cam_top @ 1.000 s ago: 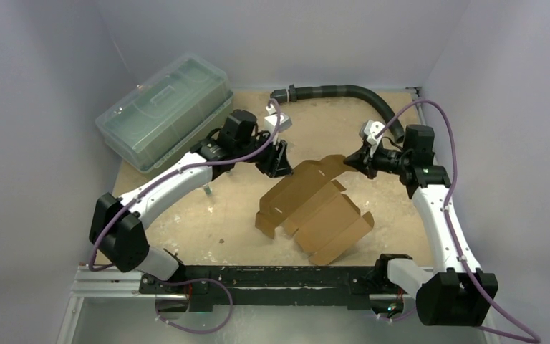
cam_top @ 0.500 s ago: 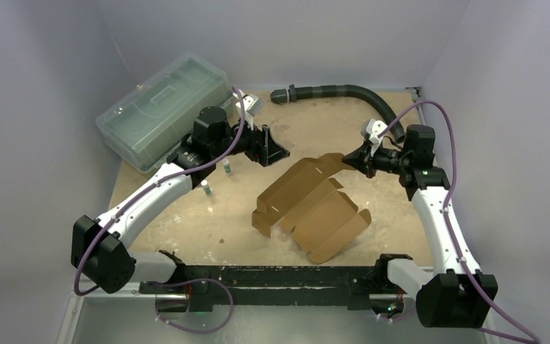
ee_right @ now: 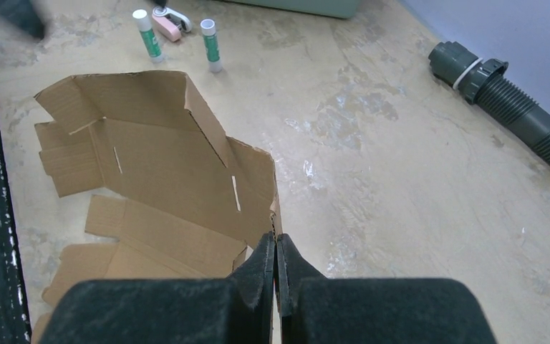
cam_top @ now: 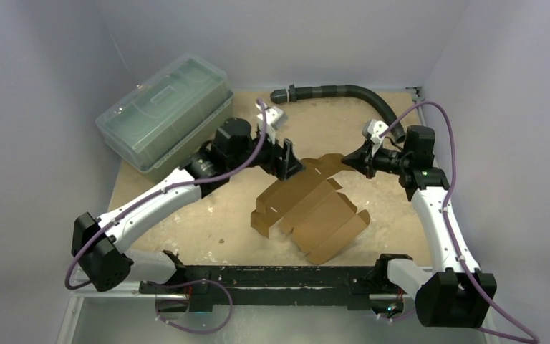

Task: Fold the paper box

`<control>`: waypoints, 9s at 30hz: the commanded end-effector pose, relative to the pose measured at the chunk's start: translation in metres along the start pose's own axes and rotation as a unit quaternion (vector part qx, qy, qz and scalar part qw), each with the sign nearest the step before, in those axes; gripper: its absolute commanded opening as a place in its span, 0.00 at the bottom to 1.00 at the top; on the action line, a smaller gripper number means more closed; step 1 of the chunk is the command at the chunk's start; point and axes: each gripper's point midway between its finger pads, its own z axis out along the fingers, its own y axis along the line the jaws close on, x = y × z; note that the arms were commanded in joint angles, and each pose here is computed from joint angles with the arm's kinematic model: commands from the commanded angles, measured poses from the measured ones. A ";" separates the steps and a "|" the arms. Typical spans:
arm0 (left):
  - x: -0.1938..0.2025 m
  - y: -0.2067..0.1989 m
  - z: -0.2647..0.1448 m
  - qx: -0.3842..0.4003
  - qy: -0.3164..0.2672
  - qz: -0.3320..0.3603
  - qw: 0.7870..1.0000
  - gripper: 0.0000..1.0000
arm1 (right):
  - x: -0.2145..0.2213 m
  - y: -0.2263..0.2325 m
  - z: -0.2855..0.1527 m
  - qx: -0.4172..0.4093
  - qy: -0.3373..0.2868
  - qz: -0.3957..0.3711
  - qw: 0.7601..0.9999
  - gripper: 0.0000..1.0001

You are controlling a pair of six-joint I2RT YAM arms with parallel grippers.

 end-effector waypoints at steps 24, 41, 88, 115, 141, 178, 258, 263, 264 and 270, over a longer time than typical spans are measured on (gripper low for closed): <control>0.064 0.006 -0.013 -0.018 -0.007 0.119 0.993 0.63 | 0.006 -0.001 0.004 -0.012 -0.006 0.009 1.000 0.00; 0.086 0.020 0.006 -0.025 0.010 0.111 0.993 0.00 | 0.010 -0.001 0.006 -0.015 -0.003 0.015 1.000 0.00; 0.077 0.008 -0.053 -0.008 -0.165 -0.028 0.986 0.00 | 0.085 -0.009 0.025 -0.058 0.089 0.036 0.994 0.66; 0.008 0.013 -0.057 -0.109 -0.083 0.106 0.985 0.95 | 0.042 0.015 -0.007 -0.080 0.089 -0.076 0.990 0.00; -0.042 0.034 0.021 0.052 -0.070 0.445 0.891 0.91 | 0.031 0.027 -0.010 -0.097 0.069 -0.087 0.989 0.00; -0.014 0.034 0.068 0.060 0.002 0.512 0.857 0.00 | 0.033 0.009 -0.005 -0.055 0.078 -0.045 0.994 0.00; 0.082 0.003 -0.054 -0.002 -0.170 -0.020 0.985 0.96 | -0.025 0.036 0.022 -0.151 -0.018 -0.092 0.984 0.00; 0.102 0.006 -0.043 0.025 -0.179 -0.046 0.982 0.94 | -0.023 0.034 0.023 -0.151 -0.022 -0.083 0.985 0.00; 0.106 0.007 -0.039 0.026 -0.174 -0.049 0.983 0.93 | -0.022 0.034 0.023 -0.151 -0.021 -0.081 0.985 0.00; 0.129 0.018 -0.012 0.018 -0.133 -0.053 0.990 0.82 | -0.019 0.032 0.024 -0.151 -0.023 -0.074 0.985 0.00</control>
